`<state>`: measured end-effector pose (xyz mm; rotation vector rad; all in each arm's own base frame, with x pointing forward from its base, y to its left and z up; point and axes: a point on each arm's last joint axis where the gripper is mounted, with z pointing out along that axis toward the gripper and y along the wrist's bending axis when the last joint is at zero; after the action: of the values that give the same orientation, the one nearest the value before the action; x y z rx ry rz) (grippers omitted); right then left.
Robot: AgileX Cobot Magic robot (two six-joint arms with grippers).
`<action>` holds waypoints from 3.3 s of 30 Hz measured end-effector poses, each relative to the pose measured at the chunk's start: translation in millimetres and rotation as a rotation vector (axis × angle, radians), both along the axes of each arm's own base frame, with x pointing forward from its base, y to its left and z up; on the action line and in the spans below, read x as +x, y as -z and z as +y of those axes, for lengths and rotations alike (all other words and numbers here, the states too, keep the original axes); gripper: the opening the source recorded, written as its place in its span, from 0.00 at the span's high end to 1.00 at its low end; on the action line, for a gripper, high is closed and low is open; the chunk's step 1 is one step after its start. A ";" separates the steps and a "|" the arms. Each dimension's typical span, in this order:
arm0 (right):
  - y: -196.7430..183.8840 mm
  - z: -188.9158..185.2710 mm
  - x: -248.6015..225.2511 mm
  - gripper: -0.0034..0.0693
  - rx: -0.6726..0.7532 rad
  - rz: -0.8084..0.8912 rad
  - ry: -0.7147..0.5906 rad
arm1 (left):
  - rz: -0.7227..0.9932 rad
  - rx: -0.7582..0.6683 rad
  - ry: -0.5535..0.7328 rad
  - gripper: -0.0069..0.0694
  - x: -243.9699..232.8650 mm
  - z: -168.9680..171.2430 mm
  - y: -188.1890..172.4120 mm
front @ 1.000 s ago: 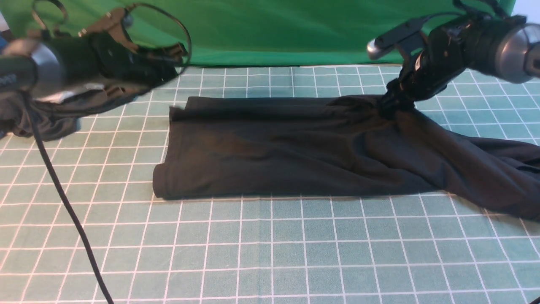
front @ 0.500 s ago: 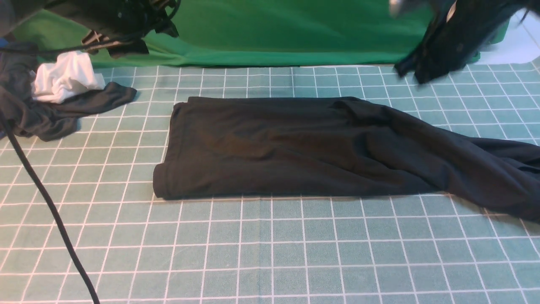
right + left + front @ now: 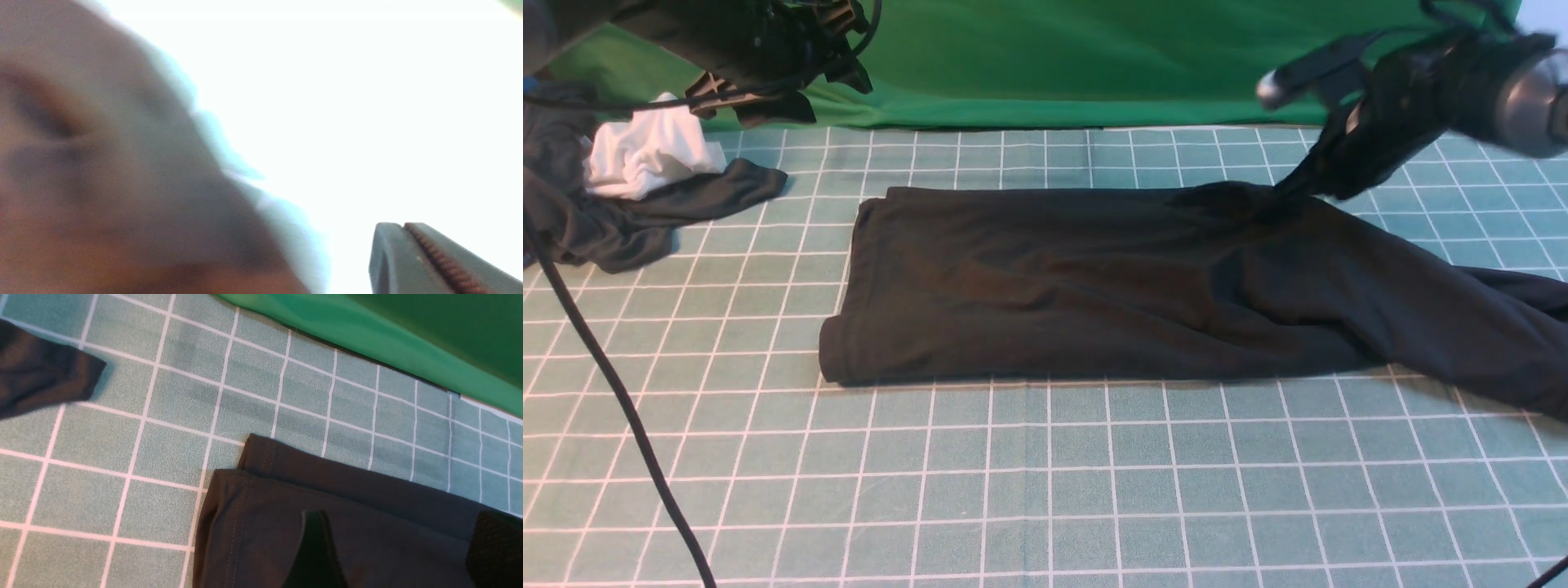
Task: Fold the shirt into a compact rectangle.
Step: 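Pull the folded dark garment lengthwise by its ends to straighten it flat on the table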
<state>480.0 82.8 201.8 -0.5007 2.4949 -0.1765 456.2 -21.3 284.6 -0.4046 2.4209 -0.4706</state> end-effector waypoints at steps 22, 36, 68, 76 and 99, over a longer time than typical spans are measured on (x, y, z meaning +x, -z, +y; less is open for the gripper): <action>-37.3 -141.7 -187.7 0.54 0.145 0.395 0.495 | 0.027 0.022 0.041 0.34 -2.7 -0.9 2.0; 38.6 -134.0 -162.0 0.49 0.116 0.347 0.349 | 0.026 0.035 0.057 0.35 -3.0 -0.9 2.2; 29.4 -140.1 -123.9 0.47 0.129 0.428 0.349 | 0.032 0.053 0.063 0.35 -3.5 0.1 2.9; 50.2 -138.3 -118.5 0.50 0.166 0.467 0.366 | 0.033 0.052 0.064 0.35 -3.6 0.0 3.0; -22.2 -166.5 -112.2 0.89 0.141 0.333 0.392 | 0.038 0.052 0.065 0.35 -4.0 -0.1 3.2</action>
<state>367.8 -83.6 224.0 0.0274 2.8853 -0.0710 452.2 -21.3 281.3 -0.3156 2.4834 -0.4307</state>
